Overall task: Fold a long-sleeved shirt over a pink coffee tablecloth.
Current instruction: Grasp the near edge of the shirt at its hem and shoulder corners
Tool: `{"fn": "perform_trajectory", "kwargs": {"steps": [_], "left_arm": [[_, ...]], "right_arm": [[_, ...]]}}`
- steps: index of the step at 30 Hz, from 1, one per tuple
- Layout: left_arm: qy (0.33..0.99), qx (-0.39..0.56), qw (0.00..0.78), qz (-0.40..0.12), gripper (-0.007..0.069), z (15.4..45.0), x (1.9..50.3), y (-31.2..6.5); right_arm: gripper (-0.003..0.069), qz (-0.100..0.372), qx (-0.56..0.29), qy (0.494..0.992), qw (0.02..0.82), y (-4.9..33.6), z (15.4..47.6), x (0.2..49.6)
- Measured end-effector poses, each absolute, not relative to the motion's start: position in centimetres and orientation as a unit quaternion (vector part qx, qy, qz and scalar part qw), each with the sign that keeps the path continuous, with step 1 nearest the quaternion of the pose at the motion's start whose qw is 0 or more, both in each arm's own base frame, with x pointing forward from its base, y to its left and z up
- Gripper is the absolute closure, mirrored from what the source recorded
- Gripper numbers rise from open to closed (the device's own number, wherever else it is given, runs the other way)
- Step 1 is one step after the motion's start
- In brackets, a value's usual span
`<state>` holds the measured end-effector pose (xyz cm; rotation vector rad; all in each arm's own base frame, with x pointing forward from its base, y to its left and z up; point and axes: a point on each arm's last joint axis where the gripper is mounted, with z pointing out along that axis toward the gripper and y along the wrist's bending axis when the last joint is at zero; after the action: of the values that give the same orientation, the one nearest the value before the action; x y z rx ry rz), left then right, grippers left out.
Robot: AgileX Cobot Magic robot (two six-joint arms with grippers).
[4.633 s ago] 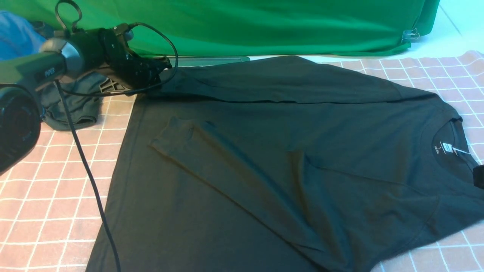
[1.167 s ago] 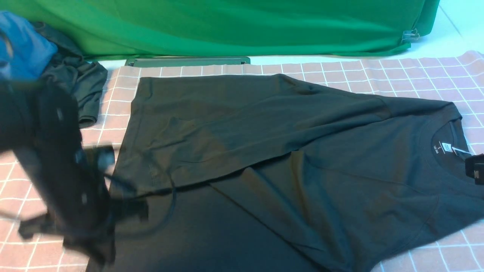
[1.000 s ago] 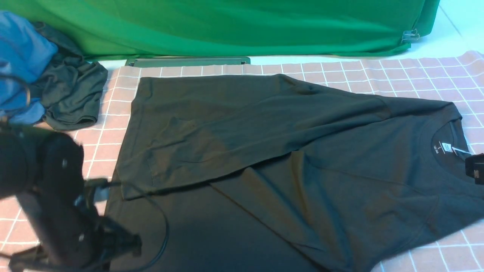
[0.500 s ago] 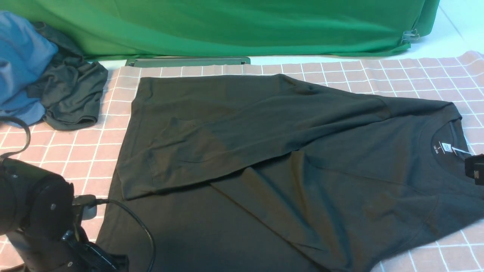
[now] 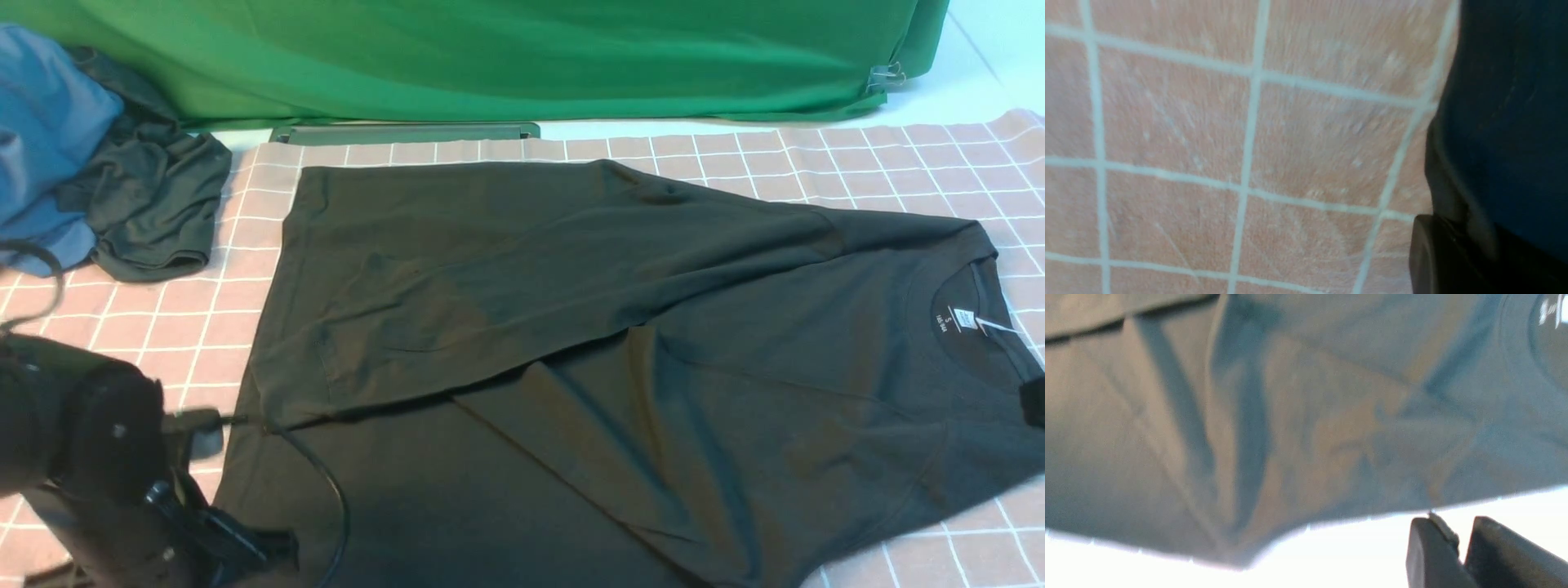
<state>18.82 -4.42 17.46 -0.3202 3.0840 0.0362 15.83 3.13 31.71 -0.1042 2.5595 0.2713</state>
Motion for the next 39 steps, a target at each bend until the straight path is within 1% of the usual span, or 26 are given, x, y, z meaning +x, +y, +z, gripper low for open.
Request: {"fn": "perform_trajectory", "kwargs": {"steps": [3, 4, 6, 8, 9, 10, 11, 14, 18, 21, 30, 34, 36, 37, 38, 39], "left_arm": [[0.993, -0.104, 0.063, -0.003, 0.0582, 19.5, 18.5, -4.3], [0.993, -0.104, 0.064, -0.004, 0.0582, 19.6, 18.4, -4.3], [0.991, -0.106, 0.076, -0.007, 0.0582, 20.9, 17.4, -4.0], [0.991, -0.106, 0.077, -0.007, 0.0582, 21.6, 16.6, -3.8], [0.991, -0.108, 0.084, -0.010, 0.0582, 22.1, 16.2, -3.7], [0.990, -0.108, 0.085, -0.010, 0.0582, 22.2, 16.2, -3.7], [0.989, -0.108, 0.095, -0.014, 0.0582, 22.7, 15.8, -3.6], [0.988, -0.109, 0.108, -0.018, 0.0582, 23.2, 15.4, -3.5], [0.988, -0.109, 0.110, -0.019, 0.0582, 23.4, 15.2, -3.5], [0.988, -0.108, 0.110, -0.018, 0.0582, 23.4, 15.2, -3.4], [0.987, -0.107, 0.116, -0.018, 0.0582, 23.4, 15.3, -3.4], [0.987, -0.107, 0.118, -0.019, 0.0582, 23.4, 15.4, -3.4], [0.987, -0.107, 0.121, -0.020, 0.0582, 23.4, 15.4, -3.5], [0.986, -0.107, 0.123, -0.022, 0.0582, 23.4, 15.5, -3.5], [0.986, -0.108, 0.126, -0.024, 0.0582, 23.4, 15.5, -3.5], [0.985, -0.110, 0.129, -0.027, 0.0582, 23.4, 15.6, -3.6]], "right_arm": [[0.0482, 0.100, -0.044, 0.967, 0.231, 3.2, 31.8, 16.1], [0.0482, 0.100, -0.044, 0.967, 0.229, 3.2, 31.7, 16.2], [0.0465, 0.095, -0.045, 0.976, 0.191, 3.3, 30.9, 17.0], [0.0428, 0.091, -0.042, 0.982, 0.160, 3.4, 29.8, 18.0], [0.0384, 0.090, -0.041, 0.985, 0.142, 3.4, 29.2, 18.7], [0.0376, 0.090, -0.040, 0.985, 0.140, 3.4, 29.0, 18.8], [0.0313, 0.088, -0.038, 0.988, 0.121, 3.5, 28.1, 19.8], [0.0195, 0.083, -0.033, 0.993, 0.084, 3.7, 25.8, 21.7], [0.0134, 0.078, -0.027, 0.996, 0.045, 3.8, 23.1, 23.5], [0.0123, 0.072, -0.025, 0.997, 0.020, 3.9, 21.2, 24.6], [0.0119, 0.063, -0.010, 0.998, -0.011, 4.0, 16.7, 26.7], [0.0128, 0.059, -0.005, 0.998, -0.019, 4.0, 15.5, 27.3], [0.0179, 0.054, -0.008, 0.998, -0.025, 3.9, 15.3, 27.4], [0.0232, 0.049, -0.013, 0.998, -0.026, 3.8, 15.2, 27.4], [0.0306, 0.044, -0.022, 0.998, -0.027, 3.7, 15.1, 27.5], [0.0417, 0.036, -0.035, 0.998, -0.027, 3.6, 15.1, 27.5]]}}
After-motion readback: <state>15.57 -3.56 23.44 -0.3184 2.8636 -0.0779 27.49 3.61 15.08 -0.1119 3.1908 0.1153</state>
